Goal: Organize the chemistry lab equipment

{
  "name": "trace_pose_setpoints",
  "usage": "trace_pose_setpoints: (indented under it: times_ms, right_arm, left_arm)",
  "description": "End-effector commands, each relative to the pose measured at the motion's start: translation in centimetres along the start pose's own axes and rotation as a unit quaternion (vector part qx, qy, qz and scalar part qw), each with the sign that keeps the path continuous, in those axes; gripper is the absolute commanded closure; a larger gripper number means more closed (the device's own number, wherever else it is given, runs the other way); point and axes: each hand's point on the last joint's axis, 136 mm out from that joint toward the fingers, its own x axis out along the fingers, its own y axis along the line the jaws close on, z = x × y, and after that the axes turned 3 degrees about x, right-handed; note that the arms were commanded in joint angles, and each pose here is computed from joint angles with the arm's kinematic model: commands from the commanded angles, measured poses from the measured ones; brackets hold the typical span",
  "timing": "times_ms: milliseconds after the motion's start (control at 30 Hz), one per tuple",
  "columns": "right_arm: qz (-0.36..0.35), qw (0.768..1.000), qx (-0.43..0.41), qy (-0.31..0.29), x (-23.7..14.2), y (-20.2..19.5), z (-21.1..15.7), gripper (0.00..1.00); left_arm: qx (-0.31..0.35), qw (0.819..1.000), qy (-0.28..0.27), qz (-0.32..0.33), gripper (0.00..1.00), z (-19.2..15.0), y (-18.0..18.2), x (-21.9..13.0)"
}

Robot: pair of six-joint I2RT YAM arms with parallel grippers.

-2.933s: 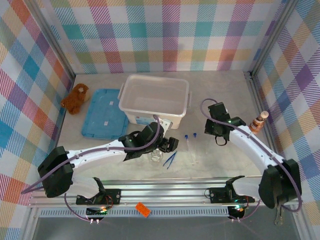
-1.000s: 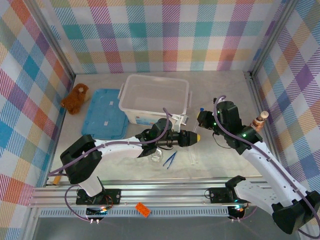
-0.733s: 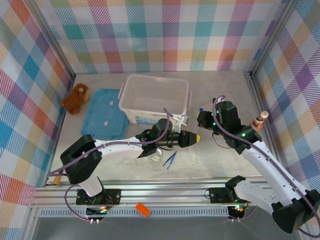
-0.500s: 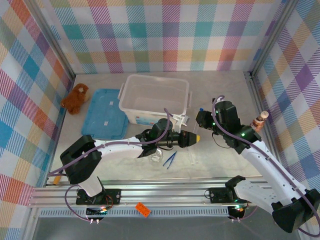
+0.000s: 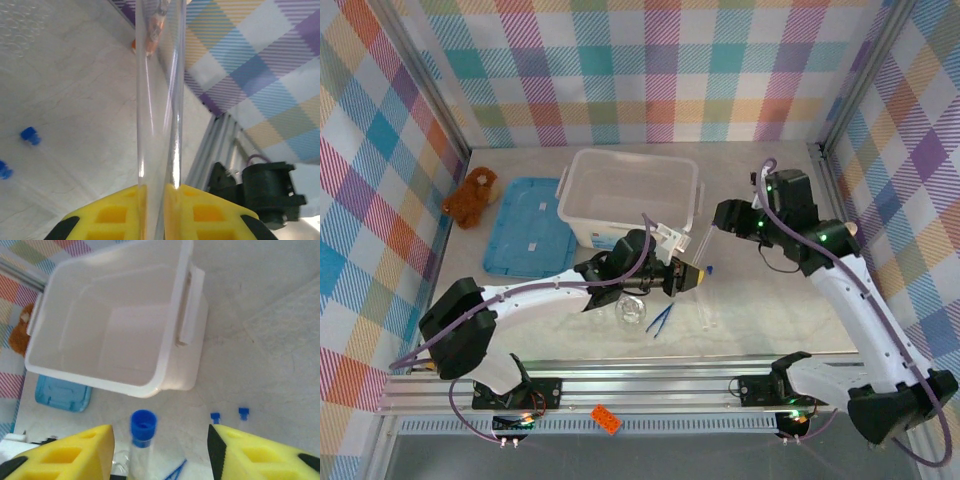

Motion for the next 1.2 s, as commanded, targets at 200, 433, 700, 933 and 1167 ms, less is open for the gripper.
trace_pose_setpoints:
  times_ms: [200,433,700,933,1167]
  right_arm:
    - [0.112,0.982,0.011,0.153,0.5,1.3,-4.5,0.44]
    - [0.122,0.975,0.022,0.184,1.8,1.1,-5.5,0.44]
    - [0.123,0.973,0.032,0.194,2.8,0.6,-6.2,0.44]
    - [0.158,0.964,0.042,0.208,3.3,1.5,-6.5,0.47]
    - [0.166,0.962,0.044,0.213,3.7,1.7,-6.5,0.56]
  left_arm:
    - [0.073,0.995,0.043,0.044,1.0,-2.6,2.0,-1.2]
    - [0.094,0.993,0.056,0.049,1.0,-2.9,2.0,-1.8]
    - [0.096,0.993,0.054,0.048,1.0,-3.1,1.9,-2.2]
    - [0.099,0.992,0.063,0.044,1.0,-3.5,1.9,-2.1]
    - [0.103,0.991,0.07,0.043,1.0,-3.8,1.9,-2.2]
